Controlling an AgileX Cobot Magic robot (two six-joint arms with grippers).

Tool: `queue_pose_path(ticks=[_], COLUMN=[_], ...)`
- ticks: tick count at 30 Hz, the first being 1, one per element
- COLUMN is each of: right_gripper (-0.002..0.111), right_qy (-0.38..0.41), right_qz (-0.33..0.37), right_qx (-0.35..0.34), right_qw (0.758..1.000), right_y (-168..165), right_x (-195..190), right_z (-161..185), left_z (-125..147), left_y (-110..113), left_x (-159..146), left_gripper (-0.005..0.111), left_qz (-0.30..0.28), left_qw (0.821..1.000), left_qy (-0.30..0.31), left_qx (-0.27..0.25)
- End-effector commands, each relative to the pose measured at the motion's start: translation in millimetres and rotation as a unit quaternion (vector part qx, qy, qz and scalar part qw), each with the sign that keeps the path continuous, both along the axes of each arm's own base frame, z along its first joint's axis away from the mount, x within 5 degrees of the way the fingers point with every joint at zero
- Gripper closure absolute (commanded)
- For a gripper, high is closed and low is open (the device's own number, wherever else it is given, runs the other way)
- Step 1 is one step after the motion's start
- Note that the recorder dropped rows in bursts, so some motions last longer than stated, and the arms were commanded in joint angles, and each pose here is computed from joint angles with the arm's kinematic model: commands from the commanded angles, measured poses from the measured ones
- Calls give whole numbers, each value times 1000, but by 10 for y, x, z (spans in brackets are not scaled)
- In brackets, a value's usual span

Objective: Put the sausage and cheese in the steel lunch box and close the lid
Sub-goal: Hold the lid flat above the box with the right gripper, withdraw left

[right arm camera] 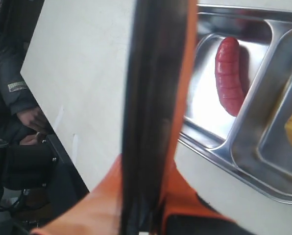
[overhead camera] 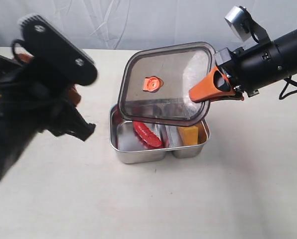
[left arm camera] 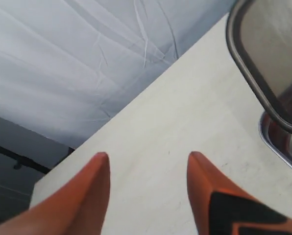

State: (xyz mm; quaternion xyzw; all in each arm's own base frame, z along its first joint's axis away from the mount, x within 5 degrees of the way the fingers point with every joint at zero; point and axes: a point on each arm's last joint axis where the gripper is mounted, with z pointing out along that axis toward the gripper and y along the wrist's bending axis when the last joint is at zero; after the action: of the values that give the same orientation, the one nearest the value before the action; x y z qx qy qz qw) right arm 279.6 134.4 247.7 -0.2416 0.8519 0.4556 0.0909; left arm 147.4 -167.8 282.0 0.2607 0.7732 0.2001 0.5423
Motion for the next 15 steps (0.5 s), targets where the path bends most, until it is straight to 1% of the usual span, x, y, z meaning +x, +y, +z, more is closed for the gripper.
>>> queue_pose_path(ticks=[1,3,7,8,12,14,15], right_gripper=[109,109,109,109,109,109,109], right_qy=[-19,-33,0,10,37,41,39], right_qz=[-25,-29,-23,-21,-21,-20,-16], right_qx=[28,33,-7,-14,-18,-19,-24], right_qw=[999,998,1000,1000,999,999,999], right_y=[-161,-204,-213,-215,-209,-209,-212], right_x=[166,293,434,460,512,524,543], right_z=[86,71,-131,-200,-387,-421,-434], left_z=[186,246,290,276,140,65,-2], left_y=[334,432,537,566,678,714,761], left_x=[-55,-91,-135,-131,-62,-35,-4], left_gripper=[61,63,68,69,69,69,69], left_qz=[-16,-51,-113,-114,-90,-88,-82], left_qw=[992,980,962,961,961,957,952], left_qy=[-8,-2,7,8,20,33,45], left_qx=[-128,-193,-248,-254,-262,-273,-293])
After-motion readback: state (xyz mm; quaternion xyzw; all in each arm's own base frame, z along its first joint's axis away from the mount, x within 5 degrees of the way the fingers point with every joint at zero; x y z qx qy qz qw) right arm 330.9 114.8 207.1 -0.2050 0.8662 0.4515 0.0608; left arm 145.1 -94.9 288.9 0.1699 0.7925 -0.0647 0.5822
